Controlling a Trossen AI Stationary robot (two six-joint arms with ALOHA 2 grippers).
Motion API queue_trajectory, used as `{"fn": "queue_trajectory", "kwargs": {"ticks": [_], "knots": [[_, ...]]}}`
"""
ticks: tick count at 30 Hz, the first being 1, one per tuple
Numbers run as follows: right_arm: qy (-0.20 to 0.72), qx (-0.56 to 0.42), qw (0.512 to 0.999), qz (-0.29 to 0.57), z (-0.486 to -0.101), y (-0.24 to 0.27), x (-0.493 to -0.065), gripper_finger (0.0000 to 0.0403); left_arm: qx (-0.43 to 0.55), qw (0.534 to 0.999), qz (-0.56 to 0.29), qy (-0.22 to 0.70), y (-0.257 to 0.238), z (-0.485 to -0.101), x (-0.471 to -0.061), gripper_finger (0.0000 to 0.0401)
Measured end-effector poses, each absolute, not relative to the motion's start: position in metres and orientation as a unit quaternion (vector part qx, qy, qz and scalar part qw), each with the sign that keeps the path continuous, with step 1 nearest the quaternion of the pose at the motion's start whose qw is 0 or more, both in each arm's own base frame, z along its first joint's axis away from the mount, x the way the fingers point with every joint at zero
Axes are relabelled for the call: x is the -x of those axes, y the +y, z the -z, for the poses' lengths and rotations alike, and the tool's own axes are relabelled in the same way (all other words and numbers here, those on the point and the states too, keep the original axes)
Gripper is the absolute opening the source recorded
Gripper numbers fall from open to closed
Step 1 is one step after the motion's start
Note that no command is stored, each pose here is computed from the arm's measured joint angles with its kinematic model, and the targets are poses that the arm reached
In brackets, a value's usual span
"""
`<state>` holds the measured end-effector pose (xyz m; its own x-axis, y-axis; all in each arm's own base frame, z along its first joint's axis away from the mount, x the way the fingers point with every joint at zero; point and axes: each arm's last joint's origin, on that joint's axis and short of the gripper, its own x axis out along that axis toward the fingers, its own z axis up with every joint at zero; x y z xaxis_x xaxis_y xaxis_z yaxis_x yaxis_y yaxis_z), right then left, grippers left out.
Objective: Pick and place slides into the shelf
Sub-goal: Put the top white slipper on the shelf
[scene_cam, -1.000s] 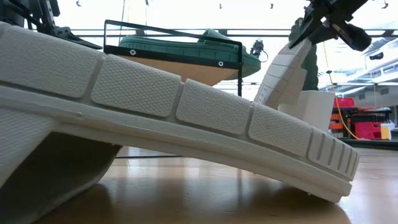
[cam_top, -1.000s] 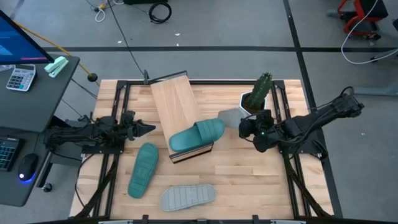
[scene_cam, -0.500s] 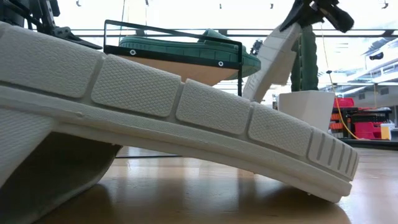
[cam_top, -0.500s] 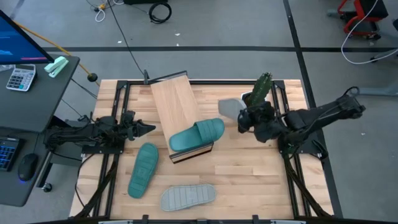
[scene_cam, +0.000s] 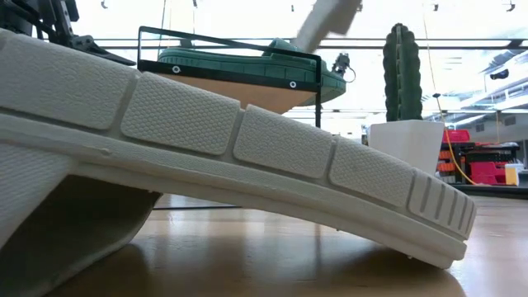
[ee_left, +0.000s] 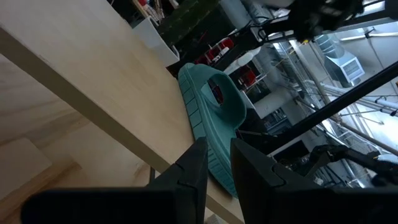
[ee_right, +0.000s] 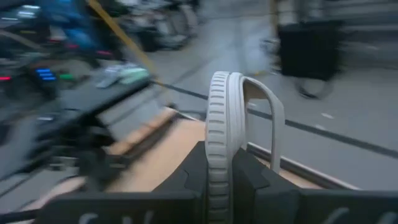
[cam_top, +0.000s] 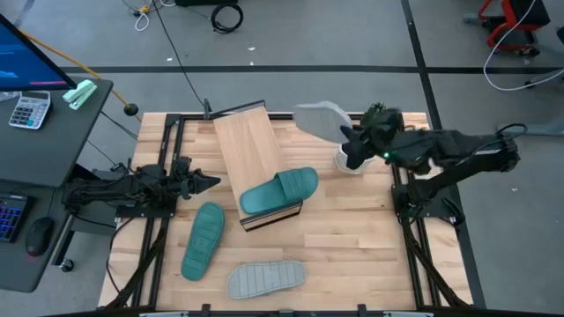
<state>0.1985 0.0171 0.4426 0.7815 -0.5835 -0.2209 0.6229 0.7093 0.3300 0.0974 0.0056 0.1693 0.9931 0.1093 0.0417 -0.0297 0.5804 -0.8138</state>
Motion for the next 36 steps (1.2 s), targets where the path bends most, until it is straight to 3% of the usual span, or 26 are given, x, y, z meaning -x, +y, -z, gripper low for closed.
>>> {"fn": "queue_trajectory", "kwargs": {"ticks": [8,18,27,36], "knots": [[0.005,-0.170,0.973,0.158,-0.499,0.011,-0.187,0.0039,0.455,0.888,-0.037,-0.051,0.006,-0.171,-0.097,0.0082],[0.002,-0.155,0.988,-0.013,-0.528,-0.001,-0.203,0.0039,0.459,0.875,0.018,-0.155,0.006,-0.193,-0.093,0.0080],[0.030,-0.155,0.986,-0.059,-0.520,-0.018,-0.250,0.0039,0.437,0.839,0.100,-0.309,0.005,-0.224,-0.078,0.0085],[0.010,-0.168,0.979,-0.114,-0.510,-0.026,-0.291,0.0038,0.369,0.854,0.084,-0.356,0.005,-0.249,-0.067,0.0128]]}}
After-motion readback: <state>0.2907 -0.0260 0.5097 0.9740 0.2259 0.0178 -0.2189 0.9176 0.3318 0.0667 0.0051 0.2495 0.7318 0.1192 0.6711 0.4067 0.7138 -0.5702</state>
